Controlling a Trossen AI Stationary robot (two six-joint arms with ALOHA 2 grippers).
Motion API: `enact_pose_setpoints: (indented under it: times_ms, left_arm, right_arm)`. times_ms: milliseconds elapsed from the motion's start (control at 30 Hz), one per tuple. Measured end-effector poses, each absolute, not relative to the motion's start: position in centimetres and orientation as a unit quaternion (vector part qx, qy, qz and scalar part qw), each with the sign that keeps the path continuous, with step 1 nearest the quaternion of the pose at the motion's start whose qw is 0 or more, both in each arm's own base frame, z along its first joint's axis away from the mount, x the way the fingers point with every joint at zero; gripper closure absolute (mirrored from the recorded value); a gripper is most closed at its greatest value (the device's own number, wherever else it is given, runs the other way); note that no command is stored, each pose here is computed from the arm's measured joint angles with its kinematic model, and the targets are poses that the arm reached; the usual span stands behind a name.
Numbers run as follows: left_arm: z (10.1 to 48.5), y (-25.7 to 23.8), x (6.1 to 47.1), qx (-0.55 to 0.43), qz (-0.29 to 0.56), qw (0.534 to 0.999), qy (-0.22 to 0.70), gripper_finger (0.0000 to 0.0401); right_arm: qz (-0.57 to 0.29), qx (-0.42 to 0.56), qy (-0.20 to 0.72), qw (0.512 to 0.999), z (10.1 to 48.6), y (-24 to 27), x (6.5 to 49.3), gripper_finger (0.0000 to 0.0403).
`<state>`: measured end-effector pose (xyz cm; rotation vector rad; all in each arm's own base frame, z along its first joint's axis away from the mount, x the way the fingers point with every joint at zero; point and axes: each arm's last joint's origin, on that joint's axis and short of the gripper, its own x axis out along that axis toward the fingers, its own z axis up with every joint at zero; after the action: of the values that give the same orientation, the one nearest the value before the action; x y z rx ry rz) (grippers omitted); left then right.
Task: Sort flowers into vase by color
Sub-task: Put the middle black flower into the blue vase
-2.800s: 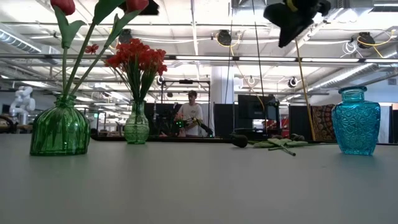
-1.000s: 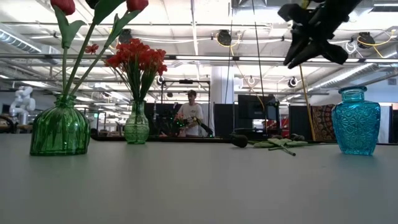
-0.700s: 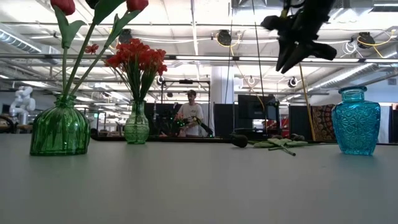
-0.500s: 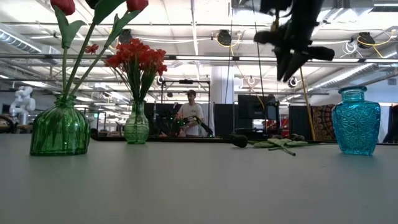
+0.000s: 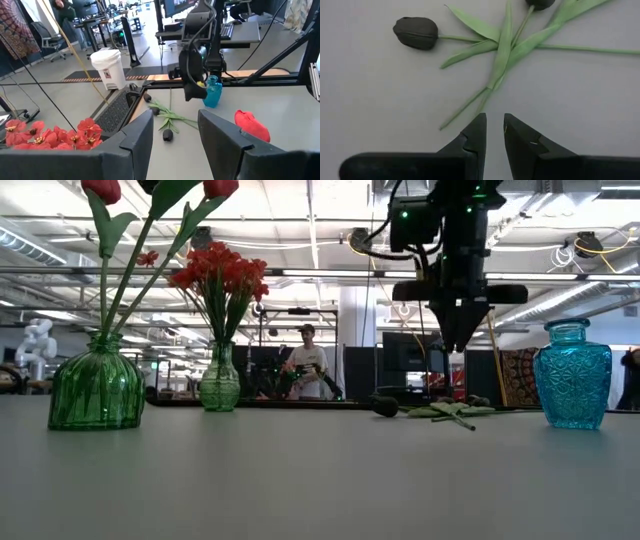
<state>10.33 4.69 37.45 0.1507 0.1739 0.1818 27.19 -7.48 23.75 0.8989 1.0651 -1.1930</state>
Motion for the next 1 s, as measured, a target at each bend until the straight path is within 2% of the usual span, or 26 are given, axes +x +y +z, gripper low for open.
enact_pose_setpoints:
  times_ms: [433, 1000]
  left_arm:
    - [37.5, 4.7, 10.3, 0.076, 0.091, 0.989, 0.086, 0.0237]
    - [37.5, 4.7, 10.3, 0.076, 0.091, 0.989, 0.085, 0.0237]
  right_arm:
    - [-0.519, 0.386, 0.479, 0.593, 21.8, -9.4, 28.0, 0.0344]
    - [-0.507, 0.455, 0.458, 0.571, 21.4, -13.1, 27.0, 0.0344]
